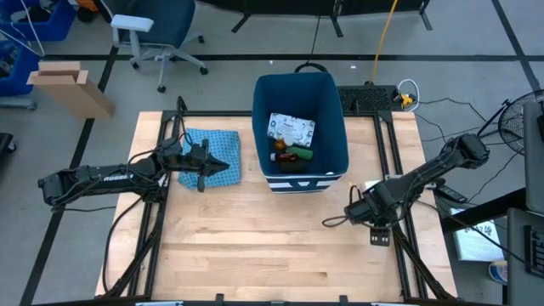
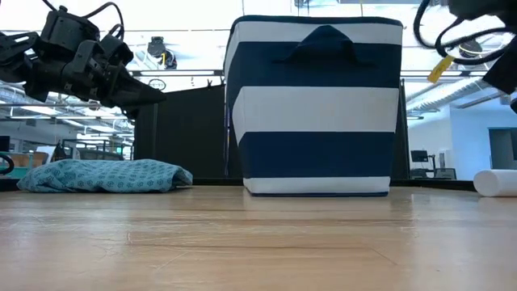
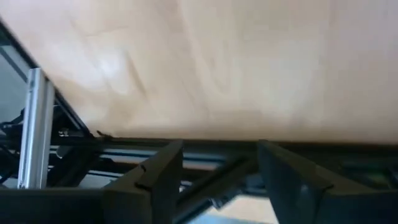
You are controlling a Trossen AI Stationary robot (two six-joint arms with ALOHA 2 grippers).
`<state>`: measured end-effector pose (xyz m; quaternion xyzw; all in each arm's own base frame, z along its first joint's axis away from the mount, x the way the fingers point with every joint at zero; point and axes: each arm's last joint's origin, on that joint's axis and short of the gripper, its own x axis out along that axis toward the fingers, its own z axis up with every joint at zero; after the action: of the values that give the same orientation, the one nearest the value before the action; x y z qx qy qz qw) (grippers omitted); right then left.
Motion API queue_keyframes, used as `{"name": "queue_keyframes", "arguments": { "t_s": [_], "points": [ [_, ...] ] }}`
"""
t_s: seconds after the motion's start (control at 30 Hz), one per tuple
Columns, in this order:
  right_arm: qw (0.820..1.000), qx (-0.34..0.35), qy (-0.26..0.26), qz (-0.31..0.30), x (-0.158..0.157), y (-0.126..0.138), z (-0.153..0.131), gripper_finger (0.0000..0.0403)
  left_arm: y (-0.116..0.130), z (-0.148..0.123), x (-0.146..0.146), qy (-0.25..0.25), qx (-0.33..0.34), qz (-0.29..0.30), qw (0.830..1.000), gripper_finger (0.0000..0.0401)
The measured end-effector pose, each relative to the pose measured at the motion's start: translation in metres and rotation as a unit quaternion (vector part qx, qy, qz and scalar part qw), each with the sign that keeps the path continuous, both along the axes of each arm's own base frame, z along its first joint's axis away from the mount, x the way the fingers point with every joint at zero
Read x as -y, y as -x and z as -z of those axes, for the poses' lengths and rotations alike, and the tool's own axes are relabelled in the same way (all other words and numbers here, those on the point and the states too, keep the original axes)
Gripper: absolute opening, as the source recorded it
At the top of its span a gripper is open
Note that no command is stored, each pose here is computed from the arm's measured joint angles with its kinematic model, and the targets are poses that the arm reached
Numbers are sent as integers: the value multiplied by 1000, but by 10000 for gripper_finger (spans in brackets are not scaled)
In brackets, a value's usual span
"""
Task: Pick & place medical supplies in basket/bin
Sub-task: Put the white pill bottle into the blue bin
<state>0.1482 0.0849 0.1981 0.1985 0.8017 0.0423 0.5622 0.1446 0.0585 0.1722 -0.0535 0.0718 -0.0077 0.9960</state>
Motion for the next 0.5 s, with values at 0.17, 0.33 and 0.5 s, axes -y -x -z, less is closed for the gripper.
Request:
{"name": "queue_keyframes", "arguments": {
  "t_s": [0.17, 0.33, 0.5],
  "points": [
    [999, 34, -4, -20, -9, -2, 1, 138, 0, 0, 1, 0, 0, 2, 1000, 26],
    [996, 84, -29, -26, -15, -10, 1, 58, 0, 0, 1, -1, 0, 2, 1000, 26],
    [988, 148, -46, 9, -23, -23, -1, 9, 0, 0, 1, 11, 0, 0, 1000, 26]
  ]
}}
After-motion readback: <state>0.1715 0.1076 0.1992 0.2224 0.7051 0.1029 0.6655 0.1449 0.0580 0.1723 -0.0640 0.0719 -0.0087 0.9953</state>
